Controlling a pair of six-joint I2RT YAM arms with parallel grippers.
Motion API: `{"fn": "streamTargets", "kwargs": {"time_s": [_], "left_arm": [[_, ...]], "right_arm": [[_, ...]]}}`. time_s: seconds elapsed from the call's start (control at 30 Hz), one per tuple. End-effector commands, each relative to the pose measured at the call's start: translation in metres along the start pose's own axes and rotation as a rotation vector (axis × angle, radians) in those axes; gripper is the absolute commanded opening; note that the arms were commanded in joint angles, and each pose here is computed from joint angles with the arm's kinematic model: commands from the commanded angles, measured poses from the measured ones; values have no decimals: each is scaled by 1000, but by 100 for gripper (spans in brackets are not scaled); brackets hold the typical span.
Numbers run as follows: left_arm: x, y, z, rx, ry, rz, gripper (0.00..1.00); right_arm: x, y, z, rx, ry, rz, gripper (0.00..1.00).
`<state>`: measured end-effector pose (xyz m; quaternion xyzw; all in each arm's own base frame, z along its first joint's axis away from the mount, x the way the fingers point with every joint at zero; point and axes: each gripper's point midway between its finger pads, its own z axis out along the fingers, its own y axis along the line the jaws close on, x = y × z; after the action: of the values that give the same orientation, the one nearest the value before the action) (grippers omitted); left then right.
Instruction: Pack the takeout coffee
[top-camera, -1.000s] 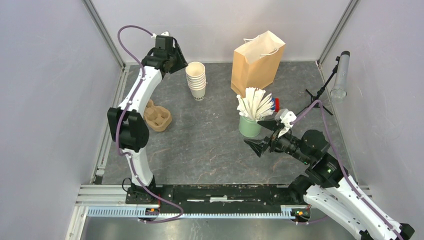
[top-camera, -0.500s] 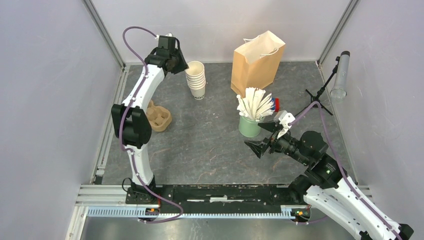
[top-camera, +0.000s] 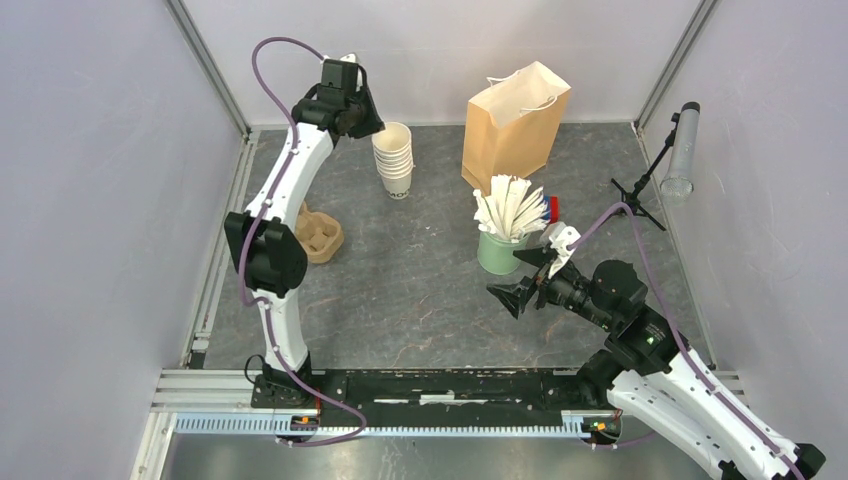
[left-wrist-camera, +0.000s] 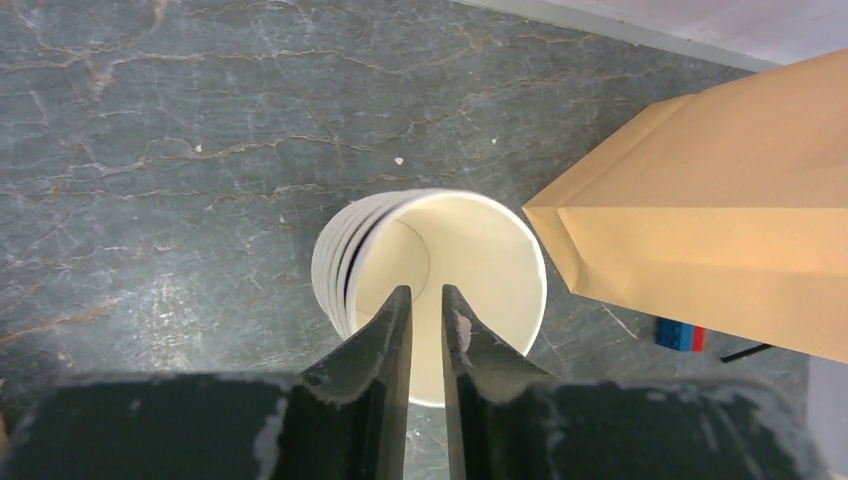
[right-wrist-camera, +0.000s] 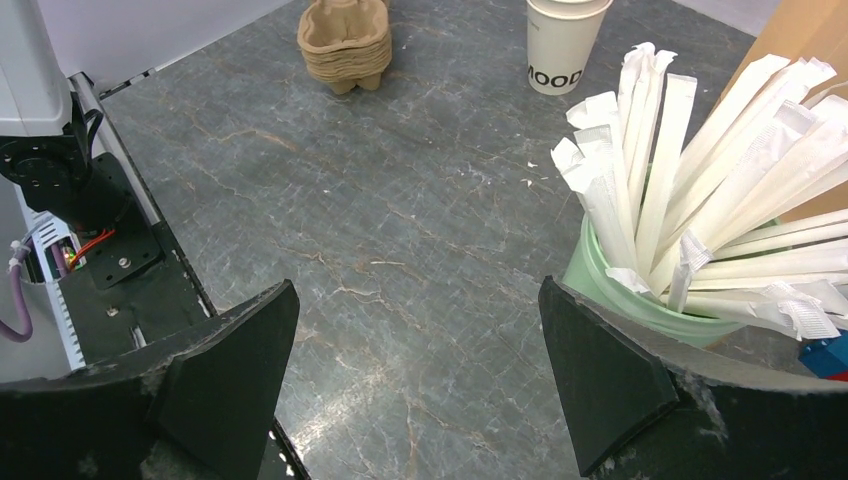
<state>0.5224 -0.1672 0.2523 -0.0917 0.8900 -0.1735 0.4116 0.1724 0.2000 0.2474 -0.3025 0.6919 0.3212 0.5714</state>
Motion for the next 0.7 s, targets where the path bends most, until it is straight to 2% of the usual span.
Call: {"fn": "streamTargets", "kwargs": {"time_s": [0.0,0.13,0.23,0.4,0.67], "left_arm": [[-3,8,1,-65,-8,79,27],[-9,9,-4,-74,-29,92,38],[-15,6,-8,-66,-45,107,42],[-18,17,-7,-121,-60,129,42],[-6,28,8,-159,-17,154,42]], "right_arm": [[-8,2,0,-11,-23,-11,97],[-7,1,-1,-8,-26,-12,97],[-6,1,0,-6,-22,-11,97],[-7,1,2,-7,-19,-12,97],[-8,0,1,-4,-20,-9,97]]}}
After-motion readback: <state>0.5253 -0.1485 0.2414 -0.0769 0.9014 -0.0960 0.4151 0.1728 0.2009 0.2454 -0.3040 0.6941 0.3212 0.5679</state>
